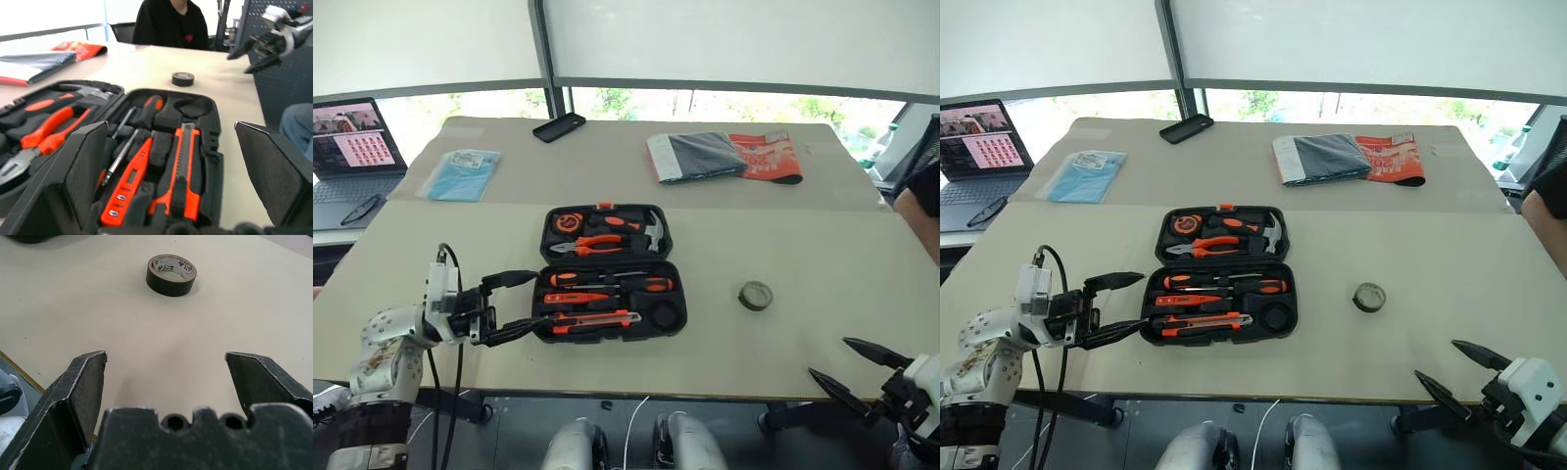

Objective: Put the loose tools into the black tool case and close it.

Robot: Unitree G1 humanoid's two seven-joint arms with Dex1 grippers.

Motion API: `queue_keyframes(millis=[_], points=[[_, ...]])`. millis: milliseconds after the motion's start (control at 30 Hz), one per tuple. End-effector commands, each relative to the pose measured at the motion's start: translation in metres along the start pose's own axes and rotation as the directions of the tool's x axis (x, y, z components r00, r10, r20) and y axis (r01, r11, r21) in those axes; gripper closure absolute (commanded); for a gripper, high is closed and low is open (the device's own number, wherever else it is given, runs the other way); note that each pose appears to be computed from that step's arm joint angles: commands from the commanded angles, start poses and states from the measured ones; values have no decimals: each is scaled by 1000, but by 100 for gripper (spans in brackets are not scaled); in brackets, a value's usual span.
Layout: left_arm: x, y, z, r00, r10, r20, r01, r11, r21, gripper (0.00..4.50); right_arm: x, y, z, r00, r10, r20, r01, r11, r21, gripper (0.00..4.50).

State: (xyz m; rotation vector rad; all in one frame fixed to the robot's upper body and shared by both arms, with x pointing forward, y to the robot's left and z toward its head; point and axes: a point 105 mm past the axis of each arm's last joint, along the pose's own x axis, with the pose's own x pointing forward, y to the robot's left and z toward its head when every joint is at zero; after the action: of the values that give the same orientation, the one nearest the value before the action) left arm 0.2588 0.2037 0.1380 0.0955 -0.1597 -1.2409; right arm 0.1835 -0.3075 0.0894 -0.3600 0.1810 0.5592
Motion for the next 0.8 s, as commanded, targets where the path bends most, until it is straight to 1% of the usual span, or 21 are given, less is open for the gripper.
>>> queue_keyframes(millis=[33, 67, 133, 200, 233, 300, 400, 467, 567, 667, 800], points=[[22, -5, 26, 995, -59, 77, 52, 995, 84, 4, 17, -11, 32, 998, 45, 53, -48, 997, 64, 0], [27, -8, 29, 993, -81, 85, 74, 994, 81, 4, 21, -11, 35, 997, 76, 33, -78, 995, 69, 0], [38, -14, 35, 988, -124, 96, 114, 988, 108, 4, 30, -8, 40, 985, 162, -52, -160, 987, 32, 0], [51, -23, 39, 977, -191, 97, 178, 975, 132, 4, 45, -11, 46, 962, 206, -180, -215, 976, -35, 0], [54, -25, 40, 974, -207, 97, 193, 972, 135, 4, 49, -13, 47, 955, 207, -213, -222, 974, -50, 0], [62, -28, 37, 970, -222, 103, 210, 970, 119, 4, 67, -8, 55, 933, 251, -258, -267, 963, -28, 0], [66, -33, 32, 966, -239, 94, 231, 969, 93, 4, 80, -5, 53, 896, 283, -344, -317, 947, -46, 0], [67, -36, 28, 965, -248, 81, 242, 967, 76, 4, 89, -3, 50, 881, 293, -371, -345, 935, -83, 0], [65, -38, 23, 966, -252, 59, 248, 966, 68, 4, 101, -3, 53, 880, 289, -377, -354, 928, -117, 0], [63, -37, 22, 970, -236, 56, 232, 970, 68, 4, 113, -4, 56, 884, 286, -371, -361, 921, -149, 0], [64, -41, 23, 972, -230, 55, 226, 972, 67, 4, 123, -1, 56, 872, 302, -386, -383, 911, -152, 0]])
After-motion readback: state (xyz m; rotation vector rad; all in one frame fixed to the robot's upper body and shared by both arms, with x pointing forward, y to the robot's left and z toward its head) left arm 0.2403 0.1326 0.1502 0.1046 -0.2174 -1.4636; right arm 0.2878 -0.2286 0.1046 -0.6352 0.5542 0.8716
